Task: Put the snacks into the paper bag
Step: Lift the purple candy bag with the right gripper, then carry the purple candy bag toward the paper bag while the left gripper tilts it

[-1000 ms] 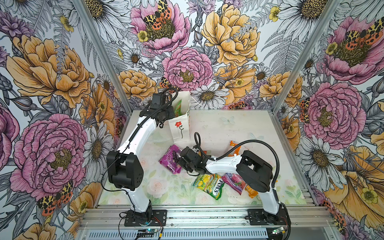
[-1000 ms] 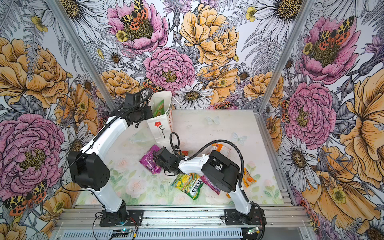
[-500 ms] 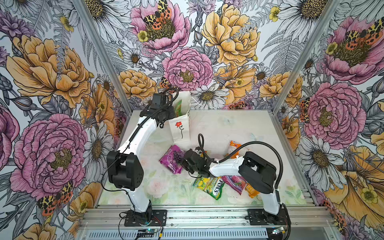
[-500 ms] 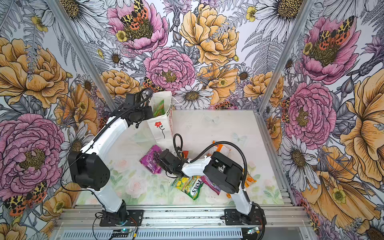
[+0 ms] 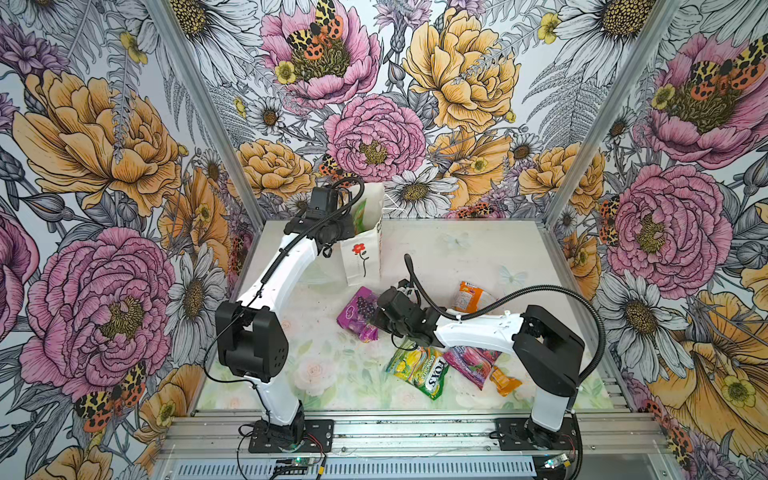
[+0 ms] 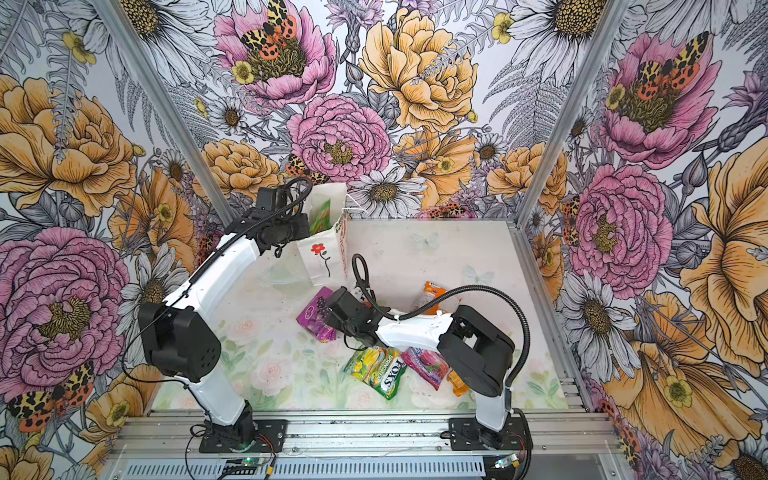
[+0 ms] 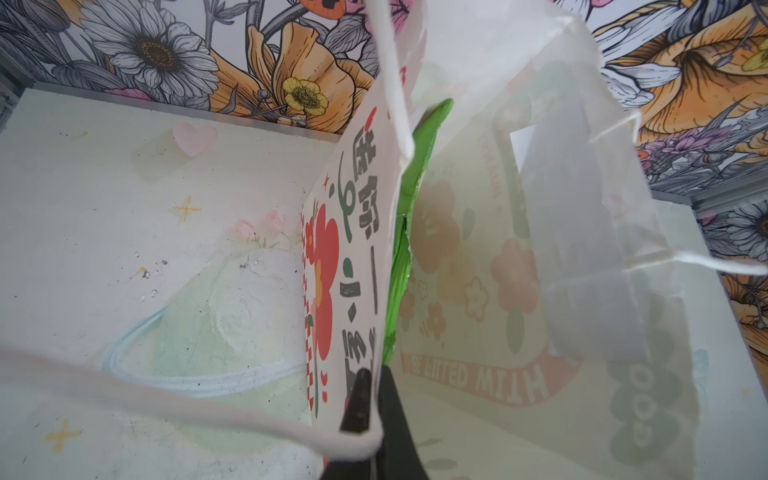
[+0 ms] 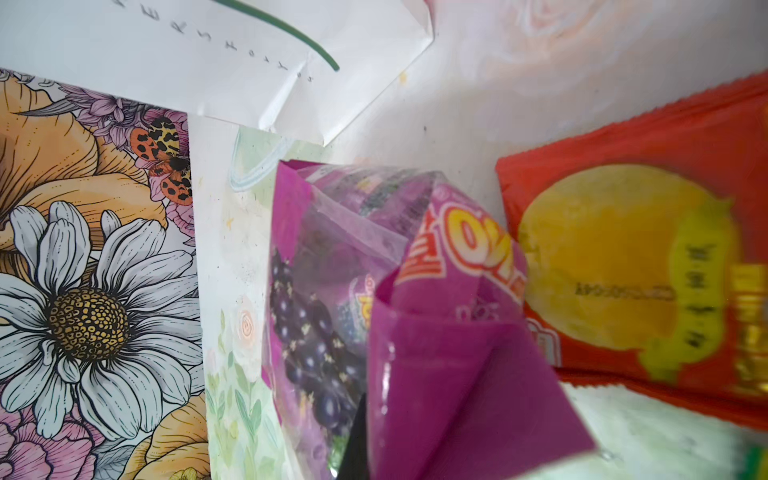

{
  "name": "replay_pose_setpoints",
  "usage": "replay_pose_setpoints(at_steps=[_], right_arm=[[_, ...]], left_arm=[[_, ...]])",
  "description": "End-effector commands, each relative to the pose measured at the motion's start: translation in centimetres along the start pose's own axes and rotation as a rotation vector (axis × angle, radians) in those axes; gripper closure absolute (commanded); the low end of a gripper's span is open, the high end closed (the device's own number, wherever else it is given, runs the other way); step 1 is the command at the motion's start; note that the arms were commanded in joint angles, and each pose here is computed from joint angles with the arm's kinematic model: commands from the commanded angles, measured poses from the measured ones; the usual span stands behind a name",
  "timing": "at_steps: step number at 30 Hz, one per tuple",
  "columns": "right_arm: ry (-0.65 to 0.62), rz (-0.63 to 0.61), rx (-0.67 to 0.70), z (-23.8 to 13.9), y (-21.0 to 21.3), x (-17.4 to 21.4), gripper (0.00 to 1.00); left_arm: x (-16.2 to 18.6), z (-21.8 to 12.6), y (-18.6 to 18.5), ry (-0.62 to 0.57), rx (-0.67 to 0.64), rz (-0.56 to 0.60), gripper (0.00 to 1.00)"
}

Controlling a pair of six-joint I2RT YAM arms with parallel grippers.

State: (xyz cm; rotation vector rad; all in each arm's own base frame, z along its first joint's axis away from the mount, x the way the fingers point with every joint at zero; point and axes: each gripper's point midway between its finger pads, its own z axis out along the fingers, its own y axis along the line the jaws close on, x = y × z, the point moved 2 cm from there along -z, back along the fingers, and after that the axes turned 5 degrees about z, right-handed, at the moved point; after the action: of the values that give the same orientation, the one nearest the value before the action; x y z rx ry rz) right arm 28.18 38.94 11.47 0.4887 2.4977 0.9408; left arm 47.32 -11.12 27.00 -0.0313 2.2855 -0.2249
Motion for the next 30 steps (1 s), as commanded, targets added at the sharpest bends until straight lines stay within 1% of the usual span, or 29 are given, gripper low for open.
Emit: replay_pose_setpoints(at_steps=[1, 4, 6, 9, 13, 16, 20, 24, 28, 30], right_arm=[[-0.037, -0.127, -0.123, -3.4, 4.4, -2.0, 1.0], [-0.018, -0.155, -0.175, -5.1, 5.5, -2.8, 1.0], [-0.04, -0.159, -0.194, -6.3, 5.7, -3.7, 1.0], [-0.075, -0.203, -0.225, -8.3, 6.3, -4.8, 1.0], [-0.138, -0.191, -0.208, -10.6, 5.3, -6.9, 1.0], [-0.217, -0.157, -0.158, -12.2, 3.3, -8.6, 1.0], [-0.3, -0.105, -0.131, -14.2, 1.1, -10.4, 1.0], [-0.348, -0.07, -0.103, -15.7, -0.4, -11.7, 1.0], [-0.377, -0.054, -0.083, -16.4, -1.6, -12.7, 1.0], [-0.38, -0.047, -0.079, -16.5, -1.9, -12.7, 1.0]], left_arm=[[-2.0, -2.4, -0.5, -0.07, 0.009, 0.016, 1.0], [-1.9, -2.2, -0.9, -0.063, 0.033, 0.018, 1.0], [-1.8, -2.1, -0.9, -0.059, 0.032, 0.021, 1.0], [-1.9, -2.3, -1.1, -0.062, 0.035, 0.026, 1.0], [-1.8, -2.5, -1.5, -0.068, 0.028, 0.055, 1.0], [-1.8, -2.7, -1.9, -0.076, 0.011, 0.083, 1.0], [-1.6, -3.2, -3.0, -0.088, -0.018, 0.164, 1.0], [-1.0, -3.5, -4.6, -0.097, -0.043, 0.265, 1.0], [-0.8, -3.9, -5.1, -0.12, -0.143, 0.352, 1.0], [-0.8, -4.4, -5.7, -0.135, -0.16, 0.383, 1.0]])
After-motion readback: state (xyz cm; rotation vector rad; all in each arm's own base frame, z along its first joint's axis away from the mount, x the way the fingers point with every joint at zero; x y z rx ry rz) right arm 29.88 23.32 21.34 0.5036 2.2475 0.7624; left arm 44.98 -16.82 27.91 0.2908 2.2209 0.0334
